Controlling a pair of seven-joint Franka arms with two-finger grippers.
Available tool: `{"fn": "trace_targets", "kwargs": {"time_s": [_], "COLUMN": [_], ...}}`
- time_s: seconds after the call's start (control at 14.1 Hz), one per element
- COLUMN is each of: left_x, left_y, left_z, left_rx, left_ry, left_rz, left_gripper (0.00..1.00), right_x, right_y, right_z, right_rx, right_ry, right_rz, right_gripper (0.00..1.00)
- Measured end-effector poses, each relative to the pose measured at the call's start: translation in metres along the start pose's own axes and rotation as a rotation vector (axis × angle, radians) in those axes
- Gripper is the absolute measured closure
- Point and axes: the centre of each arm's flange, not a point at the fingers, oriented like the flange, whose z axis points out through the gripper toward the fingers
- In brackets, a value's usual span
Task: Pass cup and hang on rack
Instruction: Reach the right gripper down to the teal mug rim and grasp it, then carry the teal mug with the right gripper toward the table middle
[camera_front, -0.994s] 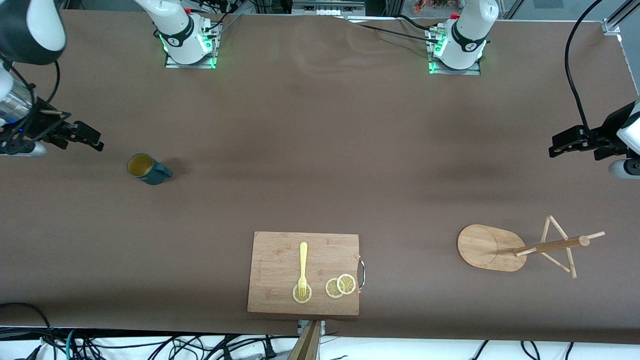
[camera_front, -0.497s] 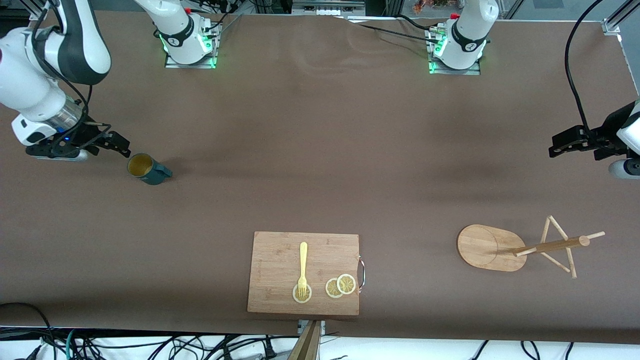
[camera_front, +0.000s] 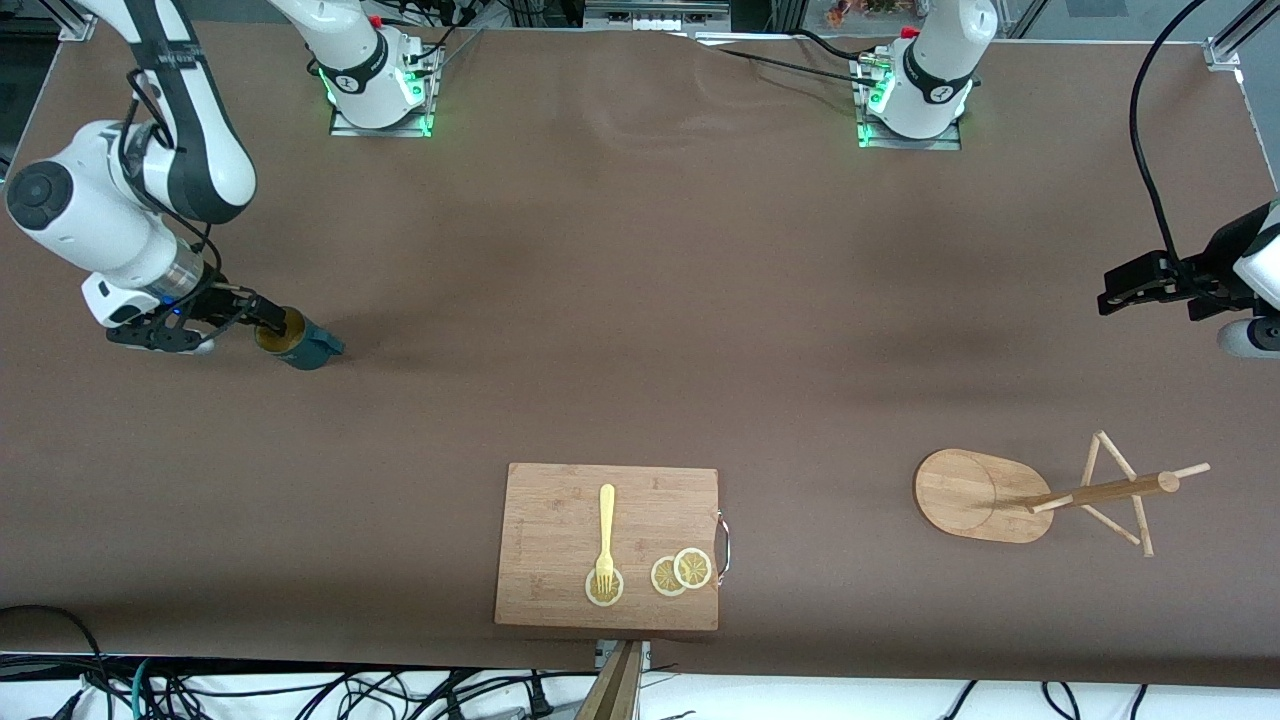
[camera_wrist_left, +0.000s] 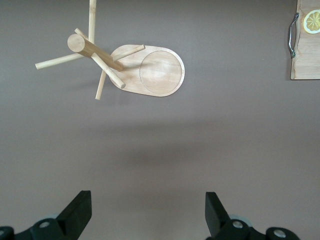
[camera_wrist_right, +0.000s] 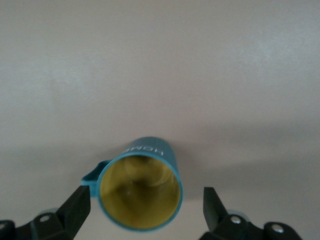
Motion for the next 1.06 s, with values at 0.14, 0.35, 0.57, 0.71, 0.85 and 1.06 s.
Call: {"fn": "trace_targets", "kwargs": {"time_s": [0.14, 0.35, 0.57, 0.71, 0.85, 1.06], "left_x": [0.000, 0.000, 0.000, 0.000, 0.000, 0.000], "left_y": [0.000, 0.000, -0.002, -0.006, -0.007, -0.007], "left_z": [0.000, 0.000, 0.000, 0.000, 0.000, 0.000], "left_rx": [0.000, 0.000, 0.000, 0.000, -0.001, -0.001], "left_ry": [0.000, 0.000, 0.000, 0.000, 0.000, 0.000], "left_rz": [0.000, 0.000, -0.004, -0.010, -0.012, -0.011], "left_gripper": [0.00, 0.00, 0.00, 0.00, 0.00, 0.00], "right_x": [0.000, -0.001, -0.002, -0.002, -0.003, -0.003], "right_y": [0.007, 0.011, 0.016, 0.018, 0.019, 0.019], "right_z": [0.016, 0.024, 0.031, 0.036, 0.039, 0.040], "right_rx": [-0.005, -0.008, -0.011, -0.012, -0.013, -0.013], "right_ry": [-0.010, -0.021, -0.026, -0.029, -0.035, -0.037], "right_rz": [0.012, 0.020, 0.029, 0.032, 0.032, 0.032], "right_gripper": [0.00, 0.00, 0.07, 0.31, 0.52, 0.84]}}
